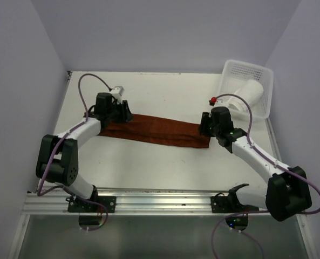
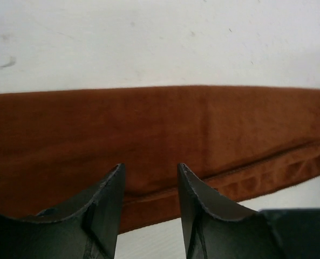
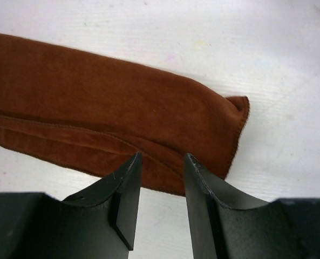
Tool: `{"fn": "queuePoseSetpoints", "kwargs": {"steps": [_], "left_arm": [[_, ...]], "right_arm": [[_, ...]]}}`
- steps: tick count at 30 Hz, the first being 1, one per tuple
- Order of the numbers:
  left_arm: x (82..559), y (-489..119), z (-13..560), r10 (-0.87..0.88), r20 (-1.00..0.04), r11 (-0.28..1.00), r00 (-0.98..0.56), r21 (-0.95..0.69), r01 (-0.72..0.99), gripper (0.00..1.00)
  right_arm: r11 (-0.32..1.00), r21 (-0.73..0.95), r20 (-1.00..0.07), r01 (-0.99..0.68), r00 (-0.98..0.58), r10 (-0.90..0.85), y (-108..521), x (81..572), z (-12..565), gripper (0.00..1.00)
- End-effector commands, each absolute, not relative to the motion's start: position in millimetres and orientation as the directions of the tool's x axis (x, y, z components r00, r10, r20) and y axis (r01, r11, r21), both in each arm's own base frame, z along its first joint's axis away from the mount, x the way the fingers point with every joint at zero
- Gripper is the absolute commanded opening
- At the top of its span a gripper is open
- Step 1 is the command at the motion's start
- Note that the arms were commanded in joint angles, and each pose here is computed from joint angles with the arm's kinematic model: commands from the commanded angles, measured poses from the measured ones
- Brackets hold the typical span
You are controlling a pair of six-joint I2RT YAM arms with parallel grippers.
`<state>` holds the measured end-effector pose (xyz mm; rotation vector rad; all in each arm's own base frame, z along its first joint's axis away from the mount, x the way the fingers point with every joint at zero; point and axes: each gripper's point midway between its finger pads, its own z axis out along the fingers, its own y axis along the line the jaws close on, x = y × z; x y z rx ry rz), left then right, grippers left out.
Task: Roll the towels
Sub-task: Fold the towel
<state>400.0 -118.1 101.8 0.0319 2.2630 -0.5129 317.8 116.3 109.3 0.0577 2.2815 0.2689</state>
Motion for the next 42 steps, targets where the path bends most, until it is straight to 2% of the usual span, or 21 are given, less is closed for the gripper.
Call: {"fn": "queuePoseSetpoints", "kwargs": {"steps": [1, 3, 4, 7, 11, 19, 26, 42], "left_arm": [[401, -154, 101, -0.146, -0.706, 0.865, -0.693, -0.431, 0.256, 0.46], [400, -166, 101, -0.138, -0.707, 0.857, -0.693, -0.436, 0.274, 0.43], [399, -171, 98, -0.136, -0.701, 0.853, -0.700, -0.443, 0.277, 0.42], [396, -185, 92, -0.117, -0.692, 0.845, -0.712, -0.446, 0.295, 0.41], [390, -195, 81, -0.087, -0.683, 0.848, -0.725, -0.433, 0.306, 0.41], [380, -193, 61, -0.062, -0.659, 0.865, -0.750, -0.411, 0.289, 0.40], [367, -196, 51, -0.046, -0.639, 0.868, -0.768, -0.406, 0.286, 0.38], [332, -187, 45, -0.050, -0.635, 0.868, -0.771, -0.409, 0.281, 0.36]], "right_arm": [[0.974, 0.221, -0.752, -0.047, -0.644, 0.139, 135, 332, 130, 0.40], [0.966, 0.244, -0.757, -0.084, -0.640, 0.135, 152, 337, 138, 0.31], [0.962, 0.257, -0.743, -0.087, -0.655, 0.139, 161, 342, 132, 0.19], [0.953, 0.280, -0.701, -0.119, -0.703, 0.118, 189, 352, 122, 0.09], [0.947, 0.277, -0.675, -0.162, -0.734, 0.072, 225, 371, 115, 0.07], [0.947, 0.266, -0.600, -0.178, -0.800, 0.018, 255, 386, 76, 0.02], [0.946, 0.251, -0.554, -0.204, -0.832, -0.032, 262, 366, 52, 0.01], [0.931, 0.254, -0.546, -0.262, -0.834, -0.086, 267, 323, 42, 0.01]]}}
